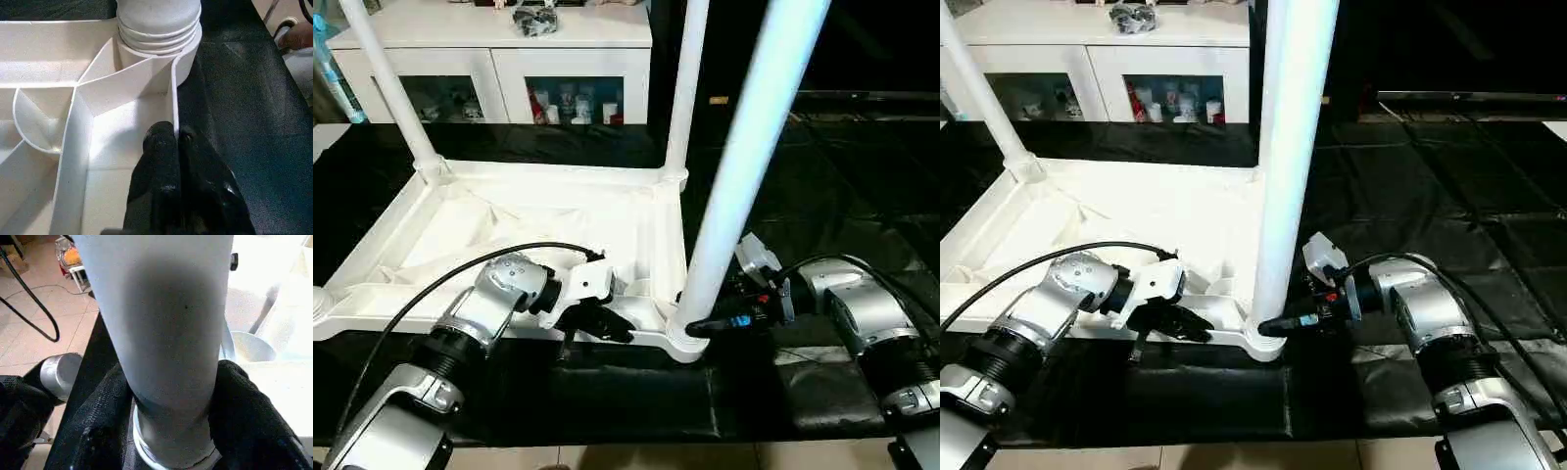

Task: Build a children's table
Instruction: Rotate leg to tighten

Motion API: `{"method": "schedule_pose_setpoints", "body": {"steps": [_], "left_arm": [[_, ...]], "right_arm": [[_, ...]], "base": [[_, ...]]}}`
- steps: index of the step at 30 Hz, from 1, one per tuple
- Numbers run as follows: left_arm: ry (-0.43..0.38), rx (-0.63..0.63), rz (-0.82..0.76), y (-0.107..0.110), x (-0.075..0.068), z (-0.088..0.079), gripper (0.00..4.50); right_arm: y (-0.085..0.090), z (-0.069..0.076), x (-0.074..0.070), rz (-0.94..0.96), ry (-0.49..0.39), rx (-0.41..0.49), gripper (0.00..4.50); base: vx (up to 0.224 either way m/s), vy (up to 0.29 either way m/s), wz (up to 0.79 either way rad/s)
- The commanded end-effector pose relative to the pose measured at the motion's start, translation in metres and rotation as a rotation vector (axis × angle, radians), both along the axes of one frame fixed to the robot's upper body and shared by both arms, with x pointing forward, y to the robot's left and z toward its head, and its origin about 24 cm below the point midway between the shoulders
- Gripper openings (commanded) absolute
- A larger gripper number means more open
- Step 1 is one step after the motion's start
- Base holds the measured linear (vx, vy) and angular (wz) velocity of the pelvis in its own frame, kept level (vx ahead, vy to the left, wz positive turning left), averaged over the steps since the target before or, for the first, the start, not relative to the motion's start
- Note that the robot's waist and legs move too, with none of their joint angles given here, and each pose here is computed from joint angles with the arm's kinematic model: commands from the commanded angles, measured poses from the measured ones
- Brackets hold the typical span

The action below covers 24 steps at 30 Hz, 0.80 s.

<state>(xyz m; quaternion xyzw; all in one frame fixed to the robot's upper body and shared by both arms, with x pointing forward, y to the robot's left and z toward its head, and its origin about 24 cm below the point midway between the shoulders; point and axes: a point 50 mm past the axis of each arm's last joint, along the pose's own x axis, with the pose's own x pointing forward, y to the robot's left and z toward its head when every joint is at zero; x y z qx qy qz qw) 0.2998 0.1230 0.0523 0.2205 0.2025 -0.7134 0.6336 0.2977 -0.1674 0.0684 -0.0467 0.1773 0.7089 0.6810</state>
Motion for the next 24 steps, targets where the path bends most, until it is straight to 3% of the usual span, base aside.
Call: {"method": "schedule_pose_setpoints", "body": {"steps": [1,8,13,16,19,21,22,24], "left_arm": [[0.03,0.057,-0.031,-0.002,-0.006,-0.011,0.0],[0.028,0.008,0.068,-0.007,0.001,-0.01,0.0],[0.037,-0.021,0.163,-0.013,0.007,-0.009,0.0],[0.047,-0.072,0.284,-0.025,0.016,-0.006,0.0],[0.045,-0.099,0.357,-0.035,0.021,-0.003,0.0],[0.044,-0.1,0.361,-0.036,0.021,-0.002,0.0],[0.031,-0.117,0.431,-0.044,0.027,0.001,0.0],[0.017,-0.135,0.501,-0.051,0.033,0.004,0.0]], "right_arm": [[0.004,-0.004,-0.005,0.056,0.026,-0.01,2.02],[0.013,-0.016,-0.017,-0.023,0.056,0.062,1.98],[0.023,-0.03,-0.018,-0.168,0.04,0.045,1.97],[0.042,-0.046,-0.013,-0.377,0.044,0.029,1.96],[0.059,-0.051,-0.007,-0.516,0.064,0.028,1.95],[0.06,-0.051,-0.006,-0.524,0.066,0.027,1.94],[0.074,-0.051,0.002,-0.657,0.094,0.029,1.94],[0.086,-0.049,0.011,-0.773,0.117,0.037,1.94]], "base": [[0.0,0.0,0.0],[0.0,0.0,0.0],[0.0,0.0,0.0],[0.0,0.0,0.0],[-0.036,0.027,-0.07],[-0.056,0.053,-0.13],[-0.095,0.007,-0.03],[-0.077,-0.038,0.08]]}}
